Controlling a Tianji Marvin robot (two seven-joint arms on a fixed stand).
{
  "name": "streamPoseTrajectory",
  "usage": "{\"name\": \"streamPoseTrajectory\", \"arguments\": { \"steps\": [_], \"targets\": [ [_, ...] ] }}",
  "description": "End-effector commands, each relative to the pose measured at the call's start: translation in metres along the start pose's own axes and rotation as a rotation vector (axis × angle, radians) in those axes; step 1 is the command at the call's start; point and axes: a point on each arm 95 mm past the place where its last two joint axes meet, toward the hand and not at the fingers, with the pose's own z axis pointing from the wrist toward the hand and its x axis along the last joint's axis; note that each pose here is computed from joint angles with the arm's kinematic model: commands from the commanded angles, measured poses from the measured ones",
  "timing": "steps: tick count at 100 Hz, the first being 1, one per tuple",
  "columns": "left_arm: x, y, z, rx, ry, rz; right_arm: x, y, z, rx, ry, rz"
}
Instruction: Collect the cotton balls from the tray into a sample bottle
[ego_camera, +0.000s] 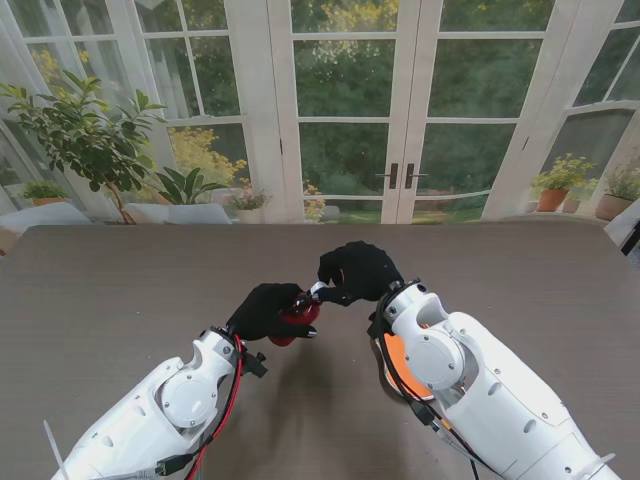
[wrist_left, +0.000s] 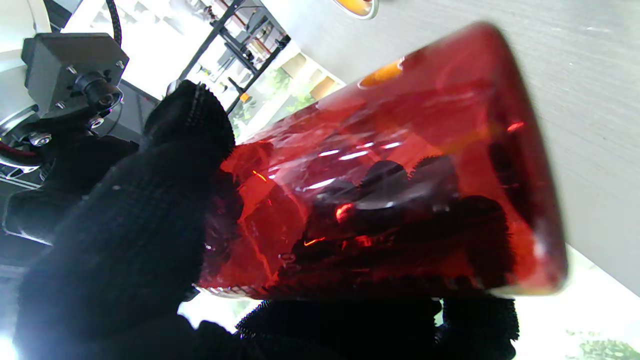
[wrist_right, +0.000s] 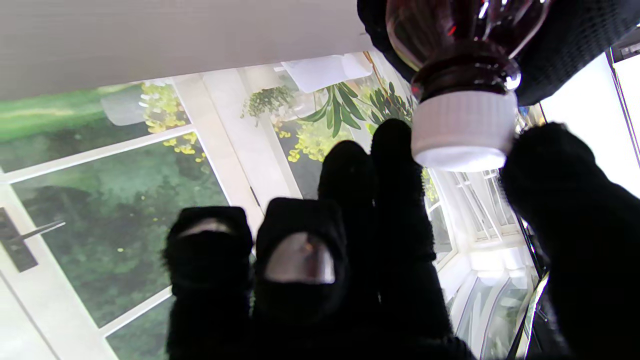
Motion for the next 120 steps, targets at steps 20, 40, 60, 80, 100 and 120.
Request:
{"name": "streamPoseTrajectory", "arguments": {
  "steps": [20,40,60,80,100,120],
  "targets": [
    [0.005,0.001,0.003,-0.01,0.017,-0.004,0.003,-0.004,0.001,0.037,-0.011,-0.029],
    [0.005,0.001,0.004,-0.009,0.019,-0.005,0.003,-0.005,0.003,0.046,-0.022,-0.054],
    [0.006,0.001,0.004,-0.009,0.02,-0.006,0.003,-0.005,0.003,0.047,-0.021,-0.077],
    [0.006,0.001,0.004,-0.01,0.019,-0.007,0.001,-0.004,0.002,0.04,-0.024,-0.11],
    [0.006,0.001,0.003,-0.013,0.016,-0.008,-0.001,0.001,-0.002,0.022,-0.046,-0.086],
    [0.006,0.002,0.003,-0.013,0.014,-0.008,-0.004,0.012,-0.004,0.051,0.007,-0.018]
  ]
}}
